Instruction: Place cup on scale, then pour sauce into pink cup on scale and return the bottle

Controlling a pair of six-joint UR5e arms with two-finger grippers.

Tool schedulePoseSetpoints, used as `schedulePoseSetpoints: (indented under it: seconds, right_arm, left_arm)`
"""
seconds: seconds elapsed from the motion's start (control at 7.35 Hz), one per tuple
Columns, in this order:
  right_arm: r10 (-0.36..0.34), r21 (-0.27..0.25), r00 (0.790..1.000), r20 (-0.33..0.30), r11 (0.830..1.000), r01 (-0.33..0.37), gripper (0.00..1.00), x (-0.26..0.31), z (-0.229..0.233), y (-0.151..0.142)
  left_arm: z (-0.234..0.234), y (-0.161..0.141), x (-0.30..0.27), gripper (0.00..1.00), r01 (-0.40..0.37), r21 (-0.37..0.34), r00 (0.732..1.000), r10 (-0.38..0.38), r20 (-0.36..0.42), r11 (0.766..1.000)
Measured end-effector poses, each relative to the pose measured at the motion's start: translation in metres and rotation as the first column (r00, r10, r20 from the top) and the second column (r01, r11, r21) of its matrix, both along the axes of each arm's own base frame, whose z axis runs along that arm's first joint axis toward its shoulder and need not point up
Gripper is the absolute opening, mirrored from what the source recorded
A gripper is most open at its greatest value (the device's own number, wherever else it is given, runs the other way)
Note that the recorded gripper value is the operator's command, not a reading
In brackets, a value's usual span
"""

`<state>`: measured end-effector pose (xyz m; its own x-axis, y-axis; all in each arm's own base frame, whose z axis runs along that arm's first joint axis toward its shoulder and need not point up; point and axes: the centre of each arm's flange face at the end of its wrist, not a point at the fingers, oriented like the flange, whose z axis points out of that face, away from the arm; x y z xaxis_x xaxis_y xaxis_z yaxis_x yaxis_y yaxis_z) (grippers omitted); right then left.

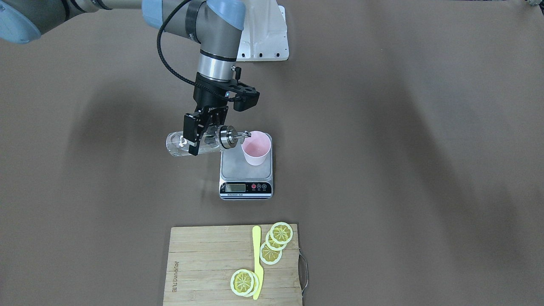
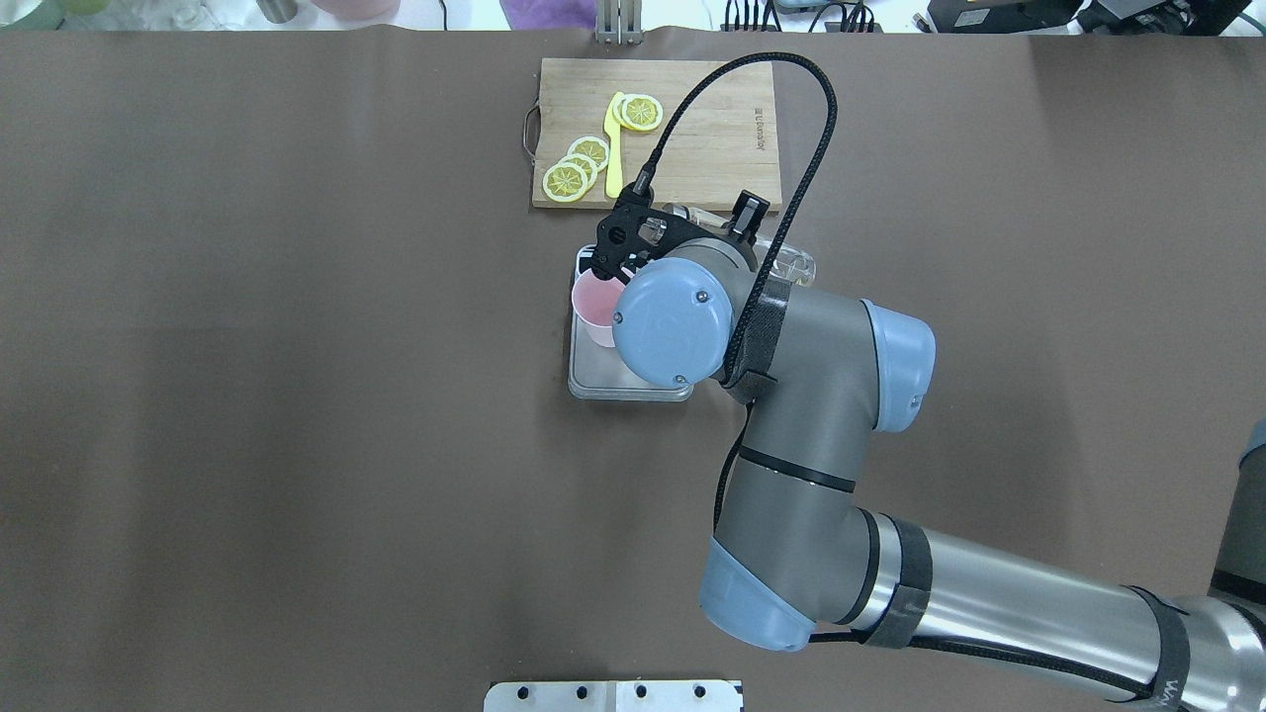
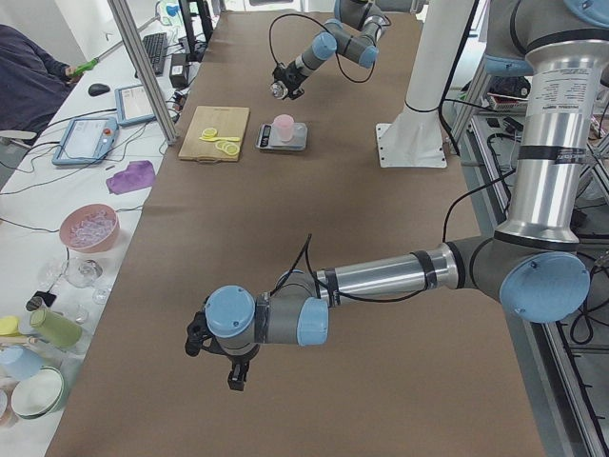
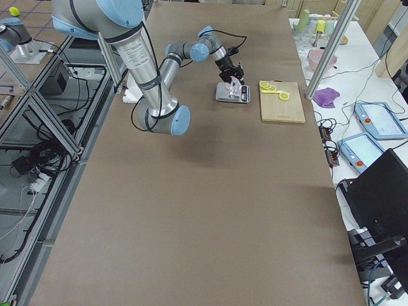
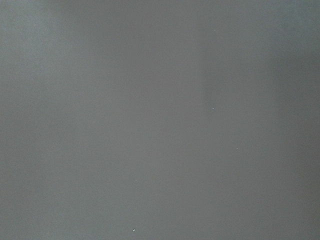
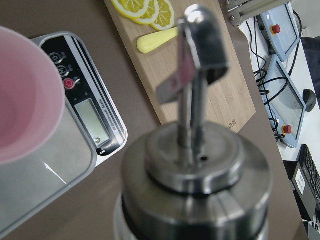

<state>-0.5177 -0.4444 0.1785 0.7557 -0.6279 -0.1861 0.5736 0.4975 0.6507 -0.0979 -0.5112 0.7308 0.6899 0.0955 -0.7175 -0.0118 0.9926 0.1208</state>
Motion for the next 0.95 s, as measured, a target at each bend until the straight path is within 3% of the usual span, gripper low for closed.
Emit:
schedulePoseSetpoints:
  seconds: [0.41,0.95]
  right_arm:
    - [0.017,0.004,0.998,-0.066,1.000,-0.016,0.00,0.002,0.004,0.003]
    - [-0.007,-0.015,0.995,-0.104,1.000,0.006,0.00,-0.006,-0.003,0.014]
  left_arm:
    - [0.001,0.001,0.000,0.98,0.000,-0.001,1.000,0.000,0.000,1.000]
    - [0.002,0.001,0.000,0.98,0.000,-0.005,1.000,0.000,0.000,1.000]
